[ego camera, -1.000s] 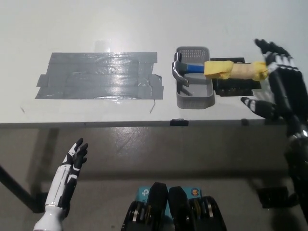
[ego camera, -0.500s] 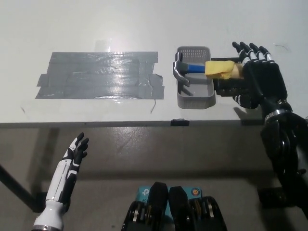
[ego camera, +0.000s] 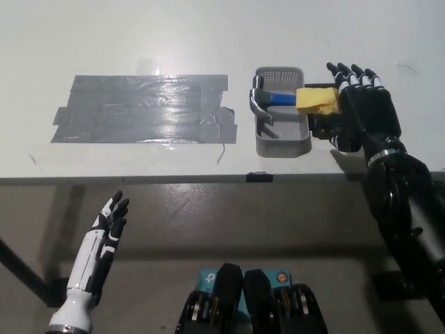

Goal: The robot picks the hammer with right hand and hits the black area on the desk and places it back.

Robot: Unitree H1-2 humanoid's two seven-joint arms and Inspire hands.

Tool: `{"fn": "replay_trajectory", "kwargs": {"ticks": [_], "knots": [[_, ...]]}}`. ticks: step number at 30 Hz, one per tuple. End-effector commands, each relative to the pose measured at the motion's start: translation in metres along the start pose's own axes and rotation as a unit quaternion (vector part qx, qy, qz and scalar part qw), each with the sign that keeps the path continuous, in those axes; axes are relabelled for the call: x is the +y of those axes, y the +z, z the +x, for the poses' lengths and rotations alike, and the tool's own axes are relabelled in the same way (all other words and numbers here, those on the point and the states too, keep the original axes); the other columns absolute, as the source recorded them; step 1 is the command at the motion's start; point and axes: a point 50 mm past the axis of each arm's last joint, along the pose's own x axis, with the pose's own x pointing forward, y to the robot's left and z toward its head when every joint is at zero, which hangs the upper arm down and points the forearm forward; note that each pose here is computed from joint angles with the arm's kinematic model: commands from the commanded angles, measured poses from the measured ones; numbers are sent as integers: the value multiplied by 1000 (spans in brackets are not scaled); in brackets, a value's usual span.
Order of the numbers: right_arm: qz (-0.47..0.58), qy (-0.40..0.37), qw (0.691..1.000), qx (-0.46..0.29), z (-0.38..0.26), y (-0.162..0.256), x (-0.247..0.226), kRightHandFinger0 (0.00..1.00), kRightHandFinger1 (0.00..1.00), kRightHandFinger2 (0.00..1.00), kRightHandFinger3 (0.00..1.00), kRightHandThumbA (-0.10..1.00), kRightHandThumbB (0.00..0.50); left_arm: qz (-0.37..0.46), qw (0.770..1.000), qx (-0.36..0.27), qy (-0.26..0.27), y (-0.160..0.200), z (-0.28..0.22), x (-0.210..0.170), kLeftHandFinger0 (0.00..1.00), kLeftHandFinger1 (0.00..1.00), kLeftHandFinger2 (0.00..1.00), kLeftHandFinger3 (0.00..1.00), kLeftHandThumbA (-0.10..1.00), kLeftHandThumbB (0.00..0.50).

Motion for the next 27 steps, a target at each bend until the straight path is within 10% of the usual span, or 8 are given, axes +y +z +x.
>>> {"fn": "replay_trajectory", "kwargs": {"ticks": [1, 27], "knots": [[-8, -53, 998, -15, 18, 17, -29, 1000, 1000, 1000, 1000, 1000, 456, 14, 999, -40, -9, 14, 5, 3, 1000, 1000, 1000, 1000, 965, 15], [-7, -33, 999, -3, 45, 31, -19, 1000, 1000, 1000, 1000, 1000, 447, 22, 998, -48, -19, 18, 7, 1, 1000, 1000, 1000, 1000, 971, 8]]}}
